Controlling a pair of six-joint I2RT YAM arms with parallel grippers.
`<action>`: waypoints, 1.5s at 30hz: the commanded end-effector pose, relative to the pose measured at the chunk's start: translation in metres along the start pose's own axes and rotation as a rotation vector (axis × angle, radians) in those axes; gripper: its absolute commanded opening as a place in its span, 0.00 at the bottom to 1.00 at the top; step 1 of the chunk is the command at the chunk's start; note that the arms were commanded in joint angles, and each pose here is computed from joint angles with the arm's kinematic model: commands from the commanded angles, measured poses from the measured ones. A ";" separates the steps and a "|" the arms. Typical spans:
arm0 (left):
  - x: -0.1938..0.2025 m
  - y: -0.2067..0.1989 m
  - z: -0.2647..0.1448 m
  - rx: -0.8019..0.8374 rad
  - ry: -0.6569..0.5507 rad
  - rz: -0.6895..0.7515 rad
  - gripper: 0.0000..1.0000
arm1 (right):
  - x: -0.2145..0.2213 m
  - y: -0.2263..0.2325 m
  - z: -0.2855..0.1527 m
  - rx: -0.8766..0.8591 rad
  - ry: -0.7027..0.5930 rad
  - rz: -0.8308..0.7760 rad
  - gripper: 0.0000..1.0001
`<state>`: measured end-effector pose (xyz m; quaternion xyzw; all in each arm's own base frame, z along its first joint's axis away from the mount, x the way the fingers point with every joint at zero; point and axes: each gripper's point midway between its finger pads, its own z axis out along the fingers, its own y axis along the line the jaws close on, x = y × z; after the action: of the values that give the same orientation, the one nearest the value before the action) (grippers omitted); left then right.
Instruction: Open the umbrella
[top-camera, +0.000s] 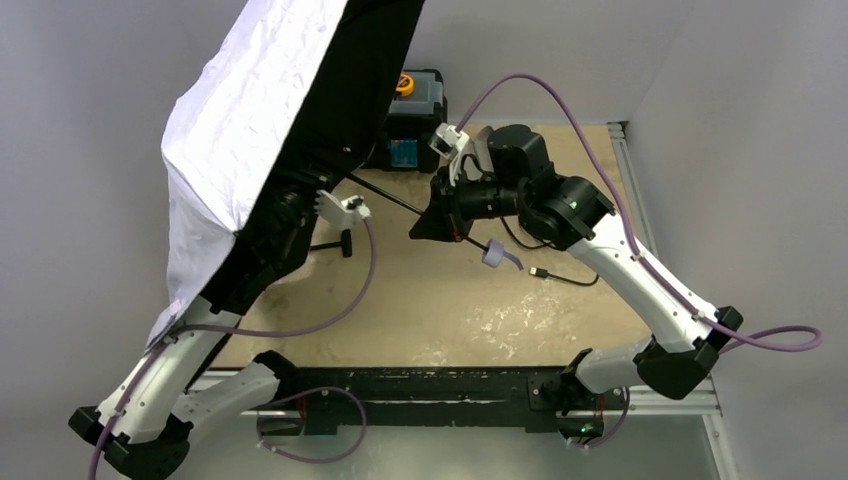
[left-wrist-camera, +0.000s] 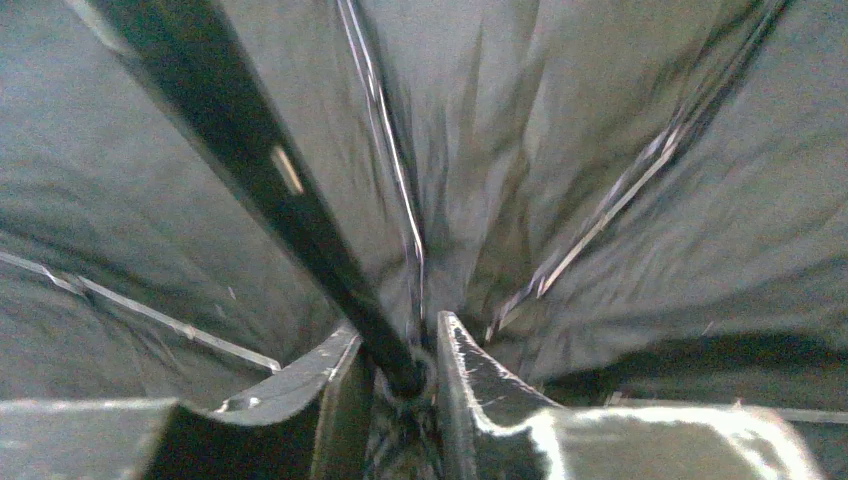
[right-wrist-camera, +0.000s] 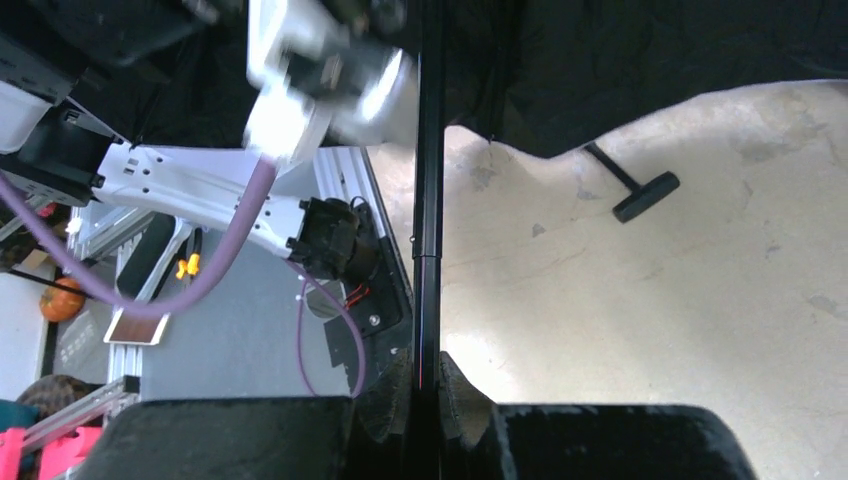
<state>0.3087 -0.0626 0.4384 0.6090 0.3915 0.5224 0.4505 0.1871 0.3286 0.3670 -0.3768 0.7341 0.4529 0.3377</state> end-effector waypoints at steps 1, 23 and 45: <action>-0.054 0.002 0.001 0.008 -0.221 0.032 0.30 | -0.064 0.015 -0.005 -0.037 -0.233 -0.179 0.00; 0.105 -0.026 0.008 0.096 0.247 0.028 0.22 | -0.025 0.013 -0.030 0.018 -0.182 -0.240 0.00; 0.300 -0.012 0.049 0.104 0.621 0.166 0.00 | 0.079 -0.054 -0.031 0.220 0.073 -0.298 0.00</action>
<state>0.4255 0.0058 0.4113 0.7179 0.3279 0.4130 0.4544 0.2530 0.3177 0.3361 -0.3961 0.6821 0.3233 0.5229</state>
